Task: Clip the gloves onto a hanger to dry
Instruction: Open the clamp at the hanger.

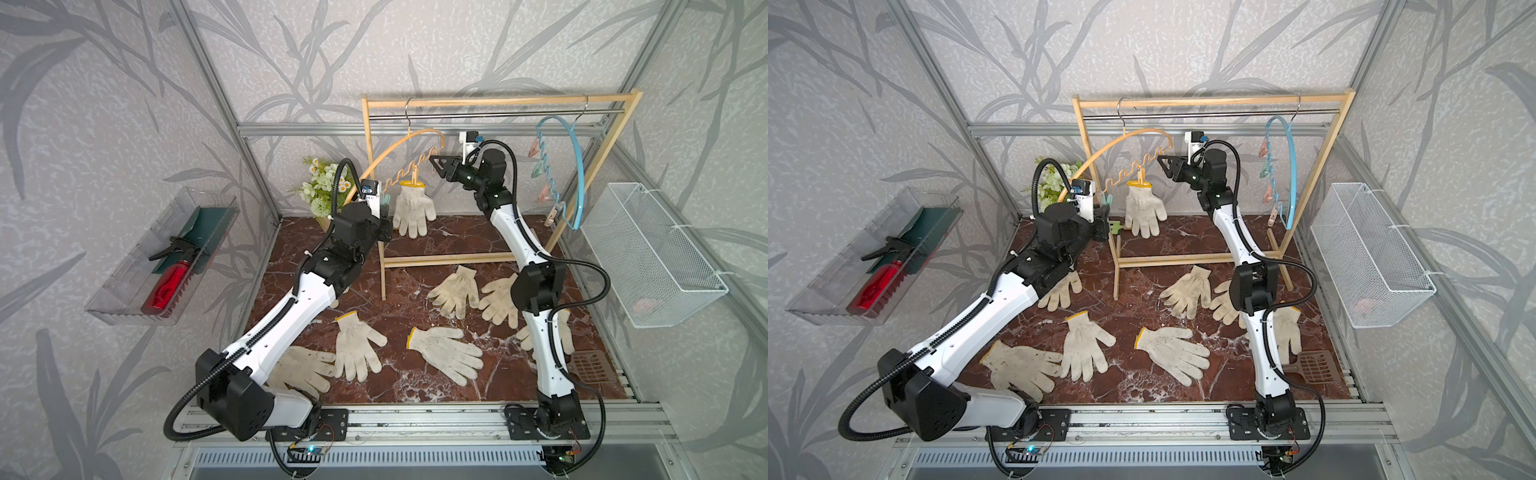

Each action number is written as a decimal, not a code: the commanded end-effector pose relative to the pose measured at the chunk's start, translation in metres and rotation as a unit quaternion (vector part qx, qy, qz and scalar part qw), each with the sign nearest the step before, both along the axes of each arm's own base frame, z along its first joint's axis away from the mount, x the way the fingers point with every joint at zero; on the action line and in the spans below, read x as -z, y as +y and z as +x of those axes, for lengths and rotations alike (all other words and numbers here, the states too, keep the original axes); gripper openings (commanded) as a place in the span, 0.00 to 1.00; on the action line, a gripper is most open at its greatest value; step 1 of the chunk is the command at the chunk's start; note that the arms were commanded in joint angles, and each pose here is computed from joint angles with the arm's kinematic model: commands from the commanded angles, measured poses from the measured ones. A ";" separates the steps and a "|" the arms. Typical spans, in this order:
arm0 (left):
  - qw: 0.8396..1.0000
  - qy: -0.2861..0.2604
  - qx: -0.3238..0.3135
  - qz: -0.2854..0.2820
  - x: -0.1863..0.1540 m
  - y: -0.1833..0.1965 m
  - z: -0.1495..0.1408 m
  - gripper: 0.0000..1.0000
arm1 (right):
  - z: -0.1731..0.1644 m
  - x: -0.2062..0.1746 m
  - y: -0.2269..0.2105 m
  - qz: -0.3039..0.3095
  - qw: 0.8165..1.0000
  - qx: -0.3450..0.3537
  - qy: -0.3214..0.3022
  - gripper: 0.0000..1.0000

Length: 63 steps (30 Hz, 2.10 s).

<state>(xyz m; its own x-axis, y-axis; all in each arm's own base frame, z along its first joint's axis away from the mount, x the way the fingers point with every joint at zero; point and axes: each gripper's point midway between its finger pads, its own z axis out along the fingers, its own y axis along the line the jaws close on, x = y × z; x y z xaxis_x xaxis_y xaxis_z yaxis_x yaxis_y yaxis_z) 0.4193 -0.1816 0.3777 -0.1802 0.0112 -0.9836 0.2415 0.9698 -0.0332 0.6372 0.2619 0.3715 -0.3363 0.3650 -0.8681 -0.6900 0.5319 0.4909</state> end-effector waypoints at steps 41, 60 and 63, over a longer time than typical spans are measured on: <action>1.000 -0.009 0.009 -0.002 -0.011 -0.001 -0.001 0.28 | -0.014 -0.034 0.005 0.012 0.999 -0.022 -0.042 0.27; 0.986 0.106 0.128 -0.003 0.073 -0.082 -0.058 0.29 | -0.022 -0.043 0.003 0.008 0.999 -0.021 -0.046 0.24; 0.980 0.142 0.138 0.011 0.107 -0.094 -0.073 0.29 | -0.024 -0.045 0.003 0.007 0.999 -0.021 -0.047 0.24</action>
